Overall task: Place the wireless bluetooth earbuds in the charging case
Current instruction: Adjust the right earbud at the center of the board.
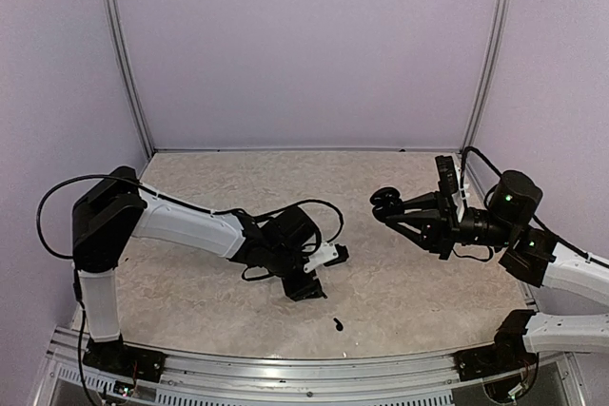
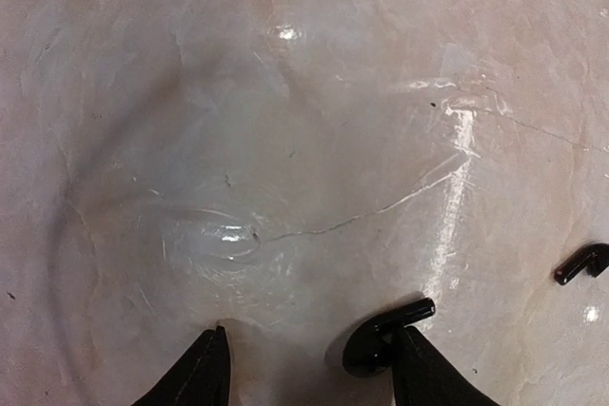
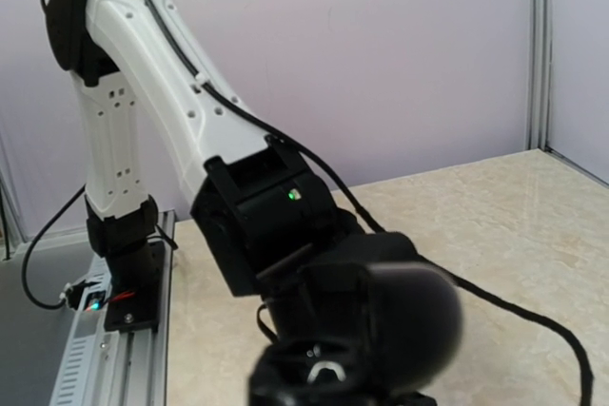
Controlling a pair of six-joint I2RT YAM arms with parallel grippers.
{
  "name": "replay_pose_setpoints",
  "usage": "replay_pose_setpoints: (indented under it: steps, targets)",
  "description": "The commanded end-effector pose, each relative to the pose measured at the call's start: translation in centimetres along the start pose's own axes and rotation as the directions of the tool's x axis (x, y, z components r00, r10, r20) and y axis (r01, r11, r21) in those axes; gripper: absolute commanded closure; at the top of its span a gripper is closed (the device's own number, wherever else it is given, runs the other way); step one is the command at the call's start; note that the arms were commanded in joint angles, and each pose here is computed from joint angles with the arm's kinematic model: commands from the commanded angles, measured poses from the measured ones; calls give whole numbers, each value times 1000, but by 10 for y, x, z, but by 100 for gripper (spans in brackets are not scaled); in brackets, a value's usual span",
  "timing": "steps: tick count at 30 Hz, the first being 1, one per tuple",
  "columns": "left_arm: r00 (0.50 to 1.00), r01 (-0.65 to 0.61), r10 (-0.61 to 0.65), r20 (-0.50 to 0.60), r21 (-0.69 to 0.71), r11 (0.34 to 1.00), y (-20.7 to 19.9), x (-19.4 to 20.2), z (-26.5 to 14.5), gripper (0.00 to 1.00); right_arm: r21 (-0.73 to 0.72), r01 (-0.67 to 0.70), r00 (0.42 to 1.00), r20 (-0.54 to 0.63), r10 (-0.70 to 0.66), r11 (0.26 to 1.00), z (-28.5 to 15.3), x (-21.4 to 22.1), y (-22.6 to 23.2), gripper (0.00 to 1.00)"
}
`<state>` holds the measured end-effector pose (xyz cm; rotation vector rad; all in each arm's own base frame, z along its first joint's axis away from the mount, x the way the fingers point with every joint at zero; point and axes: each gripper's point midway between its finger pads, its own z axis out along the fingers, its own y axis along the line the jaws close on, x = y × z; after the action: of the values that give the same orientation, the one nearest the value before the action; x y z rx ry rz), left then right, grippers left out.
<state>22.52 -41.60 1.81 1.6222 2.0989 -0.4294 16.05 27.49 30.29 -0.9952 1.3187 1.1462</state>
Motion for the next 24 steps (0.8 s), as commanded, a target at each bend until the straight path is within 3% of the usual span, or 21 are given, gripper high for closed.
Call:
replay_pose_setpoints:
  steps: [1, 7, 11, 16, 24]
  targets:
    - [994, 20, -26, 104, 61, 998, 0, -2, -17, 43, 14, 27, 999, 21, -27, 1000, -1, -12, -2, 100]
    - [941, -32, 5, 337, 75, 997, -1, -23, -56, 43, 12, 24, 999, 26, -25, 1000, -1, -11, -3, 100]
    - [914, -48, 6, 406, 92, 995, 0, -21, -62, 44, 7, 25, 999, 26, -26, 1000, -1, -11, -2, 100]
    - [884, -179, 120, 452, 90, 980, -27, -26, -64, 45, 15, 24, 1000, 17, -24, 1000, -1, -10, -4, 100]
    - [892, -306, 254, 374, 83, 949, -68, -19, -46, 40, 17, 16, 1000, 10, -16, 1000, 0, -10, -5, 100]
